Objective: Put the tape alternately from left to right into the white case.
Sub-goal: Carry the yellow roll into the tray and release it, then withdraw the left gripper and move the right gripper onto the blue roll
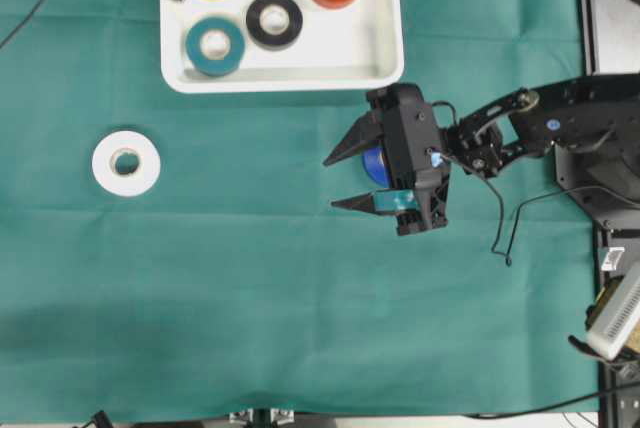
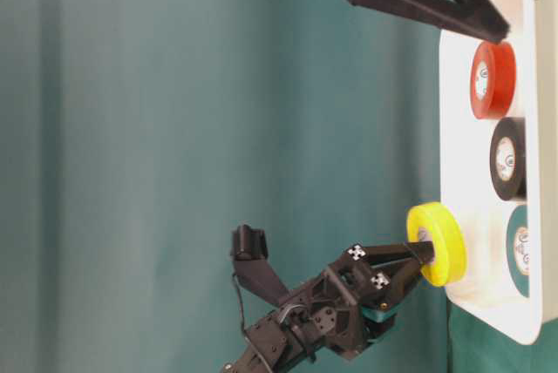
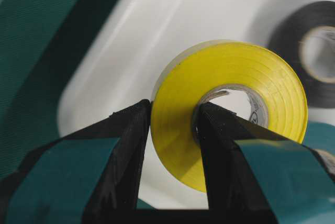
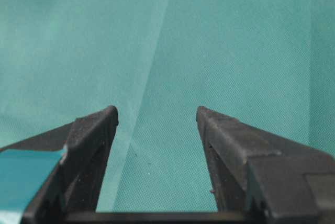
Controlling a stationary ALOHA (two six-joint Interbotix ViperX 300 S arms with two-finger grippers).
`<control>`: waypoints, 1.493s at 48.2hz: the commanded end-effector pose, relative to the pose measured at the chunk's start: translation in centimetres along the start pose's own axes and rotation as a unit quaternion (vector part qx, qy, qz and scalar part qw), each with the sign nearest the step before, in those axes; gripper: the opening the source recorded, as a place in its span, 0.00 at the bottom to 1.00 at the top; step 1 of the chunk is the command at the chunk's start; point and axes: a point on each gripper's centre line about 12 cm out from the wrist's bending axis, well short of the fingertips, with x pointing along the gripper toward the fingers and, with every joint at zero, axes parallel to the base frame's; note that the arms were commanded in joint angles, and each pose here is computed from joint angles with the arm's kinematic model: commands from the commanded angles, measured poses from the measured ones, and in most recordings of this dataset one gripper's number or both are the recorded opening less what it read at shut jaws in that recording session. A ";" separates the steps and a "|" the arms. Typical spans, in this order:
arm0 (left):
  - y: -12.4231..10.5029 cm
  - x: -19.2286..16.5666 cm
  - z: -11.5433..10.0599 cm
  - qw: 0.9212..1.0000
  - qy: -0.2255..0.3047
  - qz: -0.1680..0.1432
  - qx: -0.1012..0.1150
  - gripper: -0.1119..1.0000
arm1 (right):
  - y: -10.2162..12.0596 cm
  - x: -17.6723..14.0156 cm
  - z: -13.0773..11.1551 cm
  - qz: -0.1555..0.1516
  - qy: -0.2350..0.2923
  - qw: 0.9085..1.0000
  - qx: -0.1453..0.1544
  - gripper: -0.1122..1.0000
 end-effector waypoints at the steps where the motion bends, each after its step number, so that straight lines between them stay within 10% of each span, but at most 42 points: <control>1: 0.5 -0.5 1.5 1.000 -0.024 0.004 -0.005 0.08 | 0.5 -1.0 1.4 0.006 -0.028 1.000 -0.004 0.74; 20: 0.9 -0.4 1.3 1.000 -0.027 0.006 -0.008 0.13 | 0.5 -0.9 1.4 0.006 -0.026 1.000 -0.005 0.74; 36: 0.6 -1.0 0.0 1.000 -0.018 0.004 -0.008 0.84 | 0.5 -0.9 1.4 0.006 -0.026 1.000 -0.005 0.74; 72: -0.6 -3.4 -0.9 0.999 -0.037 -0.009 0.002 0.82 | 0.4 -0.9 1.3 0.004 -0.025 1.000 -0.005 0.74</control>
